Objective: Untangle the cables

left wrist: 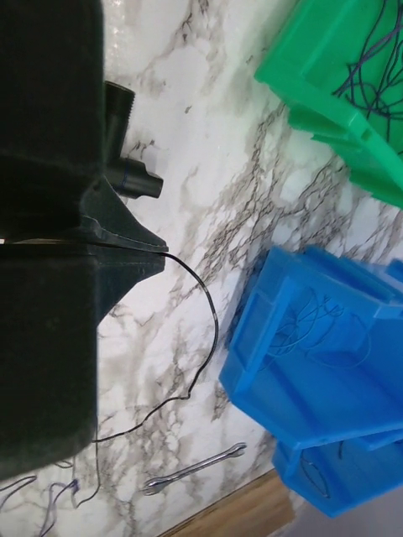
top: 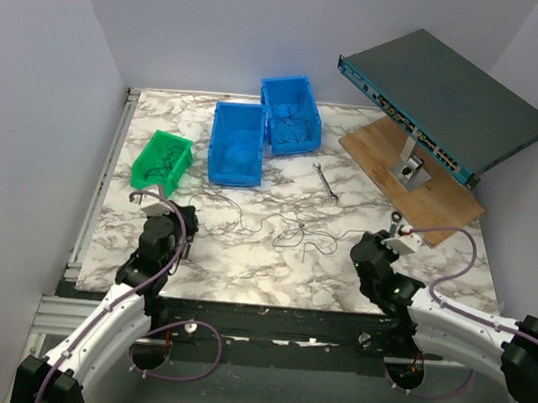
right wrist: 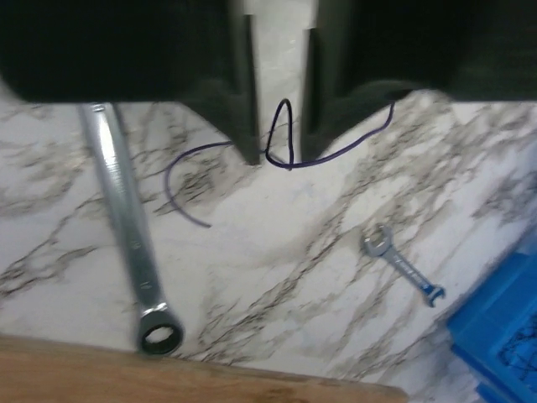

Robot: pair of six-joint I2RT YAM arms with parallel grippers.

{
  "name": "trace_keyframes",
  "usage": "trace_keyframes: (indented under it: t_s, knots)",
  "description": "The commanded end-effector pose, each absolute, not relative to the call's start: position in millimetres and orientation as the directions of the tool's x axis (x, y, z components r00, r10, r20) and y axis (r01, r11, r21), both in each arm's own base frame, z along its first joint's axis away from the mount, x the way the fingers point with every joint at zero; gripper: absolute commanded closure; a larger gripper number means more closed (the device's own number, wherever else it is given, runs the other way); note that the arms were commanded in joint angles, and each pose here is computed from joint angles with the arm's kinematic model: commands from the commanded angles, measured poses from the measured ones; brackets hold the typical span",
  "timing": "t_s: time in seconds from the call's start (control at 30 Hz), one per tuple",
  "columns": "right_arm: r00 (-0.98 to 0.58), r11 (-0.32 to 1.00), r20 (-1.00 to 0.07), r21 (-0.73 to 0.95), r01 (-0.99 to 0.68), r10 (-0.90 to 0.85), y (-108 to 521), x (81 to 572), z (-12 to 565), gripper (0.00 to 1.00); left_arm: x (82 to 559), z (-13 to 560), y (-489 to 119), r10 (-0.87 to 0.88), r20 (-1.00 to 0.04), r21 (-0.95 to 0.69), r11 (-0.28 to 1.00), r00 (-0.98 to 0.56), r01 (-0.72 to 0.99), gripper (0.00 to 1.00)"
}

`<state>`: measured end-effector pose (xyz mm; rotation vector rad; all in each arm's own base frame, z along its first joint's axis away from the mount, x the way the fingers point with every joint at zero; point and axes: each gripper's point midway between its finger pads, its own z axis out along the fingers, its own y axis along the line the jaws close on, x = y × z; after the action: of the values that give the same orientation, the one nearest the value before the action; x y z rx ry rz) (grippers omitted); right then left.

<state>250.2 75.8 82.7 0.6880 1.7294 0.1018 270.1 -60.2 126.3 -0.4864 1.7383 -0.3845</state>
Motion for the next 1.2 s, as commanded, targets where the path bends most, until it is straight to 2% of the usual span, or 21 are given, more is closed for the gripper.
trace_keyframes:
  t_s: [0.0, 0.03, 0.07, 0.17, 0.4, 0.53, 0.67, 0.8, 1.0, 1.17]
  knots:
    - [-0.217, 0.902, -0.881, 0.381, 0.205, 0.421, 117, 263, 97, 0.54, 275, 150, -95, -0.459, -0.864, -0.487, 0.866, -0.208, 0.110, 1.00]
    - [-0.237, 0.915, -0.886, 0.367, 0.167, 0.399, 124, 264, 98, 0.41, 274, 151, -100, -0.453, -0.865, -0.487, 0.862, -0.215, 0.139, 1.00]
    - [-0.262, 0.925, -0.888, 0.356, 0.131, 0.379, 131, 264, 98, 0.33, 274, 152, -104, -0.447, -0.866, -0.485, 0.860, -0.224, 0.159, 1.00]
    - [-0.295, 0.937, -0.890, 0.343, 0.068, 0.347, 144, 266, 97, 0.20, 276, 149, -105, -0.438, -0.865, -0.479, 0.865, -0.244, 0.149, 1.00]
    - [-0.405, 0.918, -0.889, 0.324, -0.228, 0.213, 200, 257, 90, 0.08, 276, 149, -108, -0.430, -0.866, -0.476, 0.864, -0.254, 0.162, 1.00]
    - [-0.475, 0.930, -0.866, 0.291, -0.224, 0.157, 215, 265, 73, 0.06, 276, 149, -109, -0.423, -0.868, -0.472, 0.865, -0.261, 0.169, 1.00]
    - [-0.565, 0.959, -0.819, 0.230, -0.164, 0.100, 224, 274, 43, 0.07, 276, 149, -109, -0.422, -0.869, -0.471, 0.866, -0.260, 0.170, 1.00]
    - [-0.605, 0.979, -0.794, 0.166, -0.120, 0.061, 231, 288, 35, 0.13, 276, 149, -107, -0.421, -0.871, -0.467, 0.869, -0.251, 0.164, 1.00]
    - [-0.597, 1.000, -0.802, 0.012, -0.024, -0.004, 213, 304, 24, 0.30, 277, 148, -107, -0.421, -0.871, -0.466, 0.870, -0.252, 0.159, 1.00]
    - [-0.621, 0.999, -0.783, 0.009, -0.037, -0.016, 216, 301, 11, 0.46, 277, 148, -107, -0.419, -0.870, -0.466, 0.870, -0.259, 0.159, 1.00]
